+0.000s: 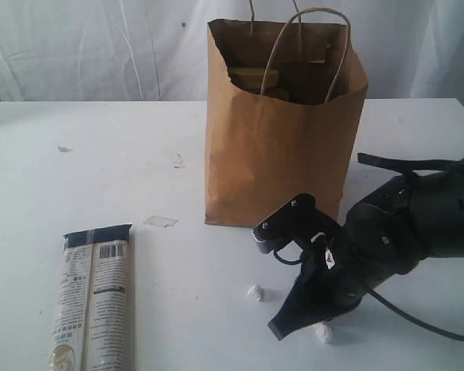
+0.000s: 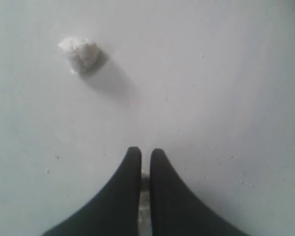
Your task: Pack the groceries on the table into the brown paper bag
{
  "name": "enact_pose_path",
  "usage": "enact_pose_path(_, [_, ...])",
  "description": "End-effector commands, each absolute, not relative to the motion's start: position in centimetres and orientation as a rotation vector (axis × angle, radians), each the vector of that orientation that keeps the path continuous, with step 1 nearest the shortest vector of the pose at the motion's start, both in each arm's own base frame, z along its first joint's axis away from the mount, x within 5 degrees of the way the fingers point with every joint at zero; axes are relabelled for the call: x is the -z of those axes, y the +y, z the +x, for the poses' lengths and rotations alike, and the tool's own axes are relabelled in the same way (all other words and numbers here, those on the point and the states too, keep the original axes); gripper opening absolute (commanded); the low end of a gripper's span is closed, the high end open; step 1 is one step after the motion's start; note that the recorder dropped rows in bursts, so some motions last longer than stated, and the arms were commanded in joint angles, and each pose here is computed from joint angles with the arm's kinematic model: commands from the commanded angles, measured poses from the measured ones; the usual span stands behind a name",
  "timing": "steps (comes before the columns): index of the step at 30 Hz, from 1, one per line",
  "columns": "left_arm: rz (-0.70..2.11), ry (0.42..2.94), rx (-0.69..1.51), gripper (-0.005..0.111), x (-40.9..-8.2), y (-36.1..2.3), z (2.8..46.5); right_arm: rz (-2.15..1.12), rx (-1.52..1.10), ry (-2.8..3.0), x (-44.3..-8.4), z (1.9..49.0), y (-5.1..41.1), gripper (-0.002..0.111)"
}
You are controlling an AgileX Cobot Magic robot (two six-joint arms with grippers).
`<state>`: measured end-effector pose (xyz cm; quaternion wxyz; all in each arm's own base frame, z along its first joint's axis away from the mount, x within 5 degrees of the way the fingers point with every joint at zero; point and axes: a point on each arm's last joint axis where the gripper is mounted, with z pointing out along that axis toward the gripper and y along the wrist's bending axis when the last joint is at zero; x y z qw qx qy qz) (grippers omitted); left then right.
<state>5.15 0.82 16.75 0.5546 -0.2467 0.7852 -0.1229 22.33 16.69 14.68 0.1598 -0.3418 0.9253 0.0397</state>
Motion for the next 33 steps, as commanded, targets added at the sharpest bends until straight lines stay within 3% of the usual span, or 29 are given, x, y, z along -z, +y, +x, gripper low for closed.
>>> enact_pose_path(1, [-0.580,1.855,0.285,0.000,-16.6,0.8,5.1,-0.965,-0.120,2.618,-16.0,22.0,16.4,0.000])
enact_pose_path(13, [-0.580,1.855,0.285,0.000,-16.6,0.8,5.1,-0.896,-0.309,2.500,-23.8,18.4,14.7,0.000])
enact_pose_path(24, [-0.580,1.855,0.285,0.000,-16.6,0.8,5.1,-0.529,-0.374,2.007,-36.3,14.7,9.2,0.000])
enact_pose_path(33, [-0.580,1.855,0.285,0.000,-16.6,0.8,5.1,-0.265,-0.279,1.875,-42.7,19.9,7.6,0.000])
